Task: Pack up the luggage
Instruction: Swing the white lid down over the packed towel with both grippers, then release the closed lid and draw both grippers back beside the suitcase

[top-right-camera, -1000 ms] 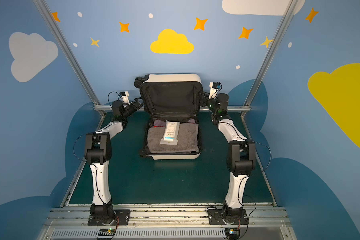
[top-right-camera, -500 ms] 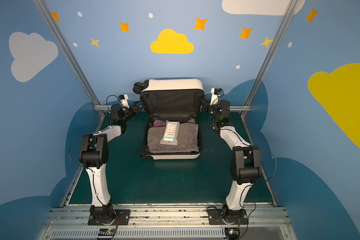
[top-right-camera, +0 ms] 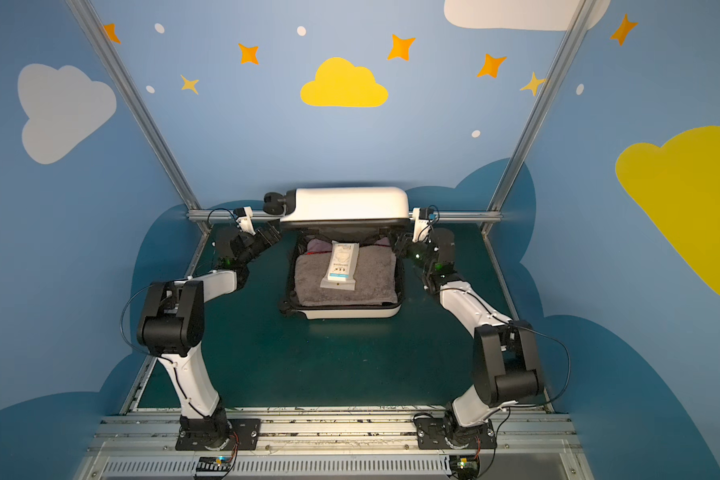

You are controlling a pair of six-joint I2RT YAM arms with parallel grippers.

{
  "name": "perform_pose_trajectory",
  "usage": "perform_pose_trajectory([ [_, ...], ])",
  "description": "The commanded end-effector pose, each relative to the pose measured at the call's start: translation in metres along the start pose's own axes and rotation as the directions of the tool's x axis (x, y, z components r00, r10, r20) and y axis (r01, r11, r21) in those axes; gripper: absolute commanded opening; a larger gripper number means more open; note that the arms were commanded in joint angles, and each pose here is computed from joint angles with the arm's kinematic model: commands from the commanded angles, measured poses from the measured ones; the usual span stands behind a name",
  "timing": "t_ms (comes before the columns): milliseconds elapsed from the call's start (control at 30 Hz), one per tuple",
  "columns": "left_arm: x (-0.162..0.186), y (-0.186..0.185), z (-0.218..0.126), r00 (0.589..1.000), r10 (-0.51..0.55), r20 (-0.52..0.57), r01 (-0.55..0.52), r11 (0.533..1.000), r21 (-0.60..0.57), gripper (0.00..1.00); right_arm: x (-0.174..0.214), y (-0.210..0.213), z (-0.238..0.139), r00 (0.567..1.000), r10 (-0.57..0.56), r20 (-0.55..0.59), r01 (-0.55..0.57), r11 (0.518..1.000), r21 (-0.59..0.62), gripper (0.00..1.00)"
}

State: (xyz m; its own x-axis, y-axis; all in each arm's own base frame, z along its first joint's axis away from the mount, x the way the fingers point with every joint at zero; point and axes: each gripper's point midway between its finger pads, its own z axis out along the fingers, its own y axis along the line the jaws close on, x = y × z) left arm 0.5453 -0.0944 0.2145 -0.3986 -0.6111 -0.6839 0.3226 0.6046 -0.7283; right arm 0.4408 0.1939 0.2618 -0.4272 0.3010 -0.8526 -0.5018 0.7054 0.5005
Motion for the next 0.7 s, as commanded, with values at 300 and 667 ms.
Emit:
perform_pose_trajectory([
  [300, 0.002, 0.052, -0.100, 0.985, -0.117, 0.125, 0.149, 0.942, -0.300, 0.99, 0.117, -0.027, -0.096, 0.921, 0.272, -0.278, -0.171, 0.925, 0.339, 0.67],
  [667, -0.018, 0.008, -0.119, 0.999, -0.004, 0.054, 0.019, 0.957, -0.289, 0.99, 0.121, 0.004, -0.159, 0.947, 0.238, -0.217, -0.166, 0.938, 0.306, 0.67],
])
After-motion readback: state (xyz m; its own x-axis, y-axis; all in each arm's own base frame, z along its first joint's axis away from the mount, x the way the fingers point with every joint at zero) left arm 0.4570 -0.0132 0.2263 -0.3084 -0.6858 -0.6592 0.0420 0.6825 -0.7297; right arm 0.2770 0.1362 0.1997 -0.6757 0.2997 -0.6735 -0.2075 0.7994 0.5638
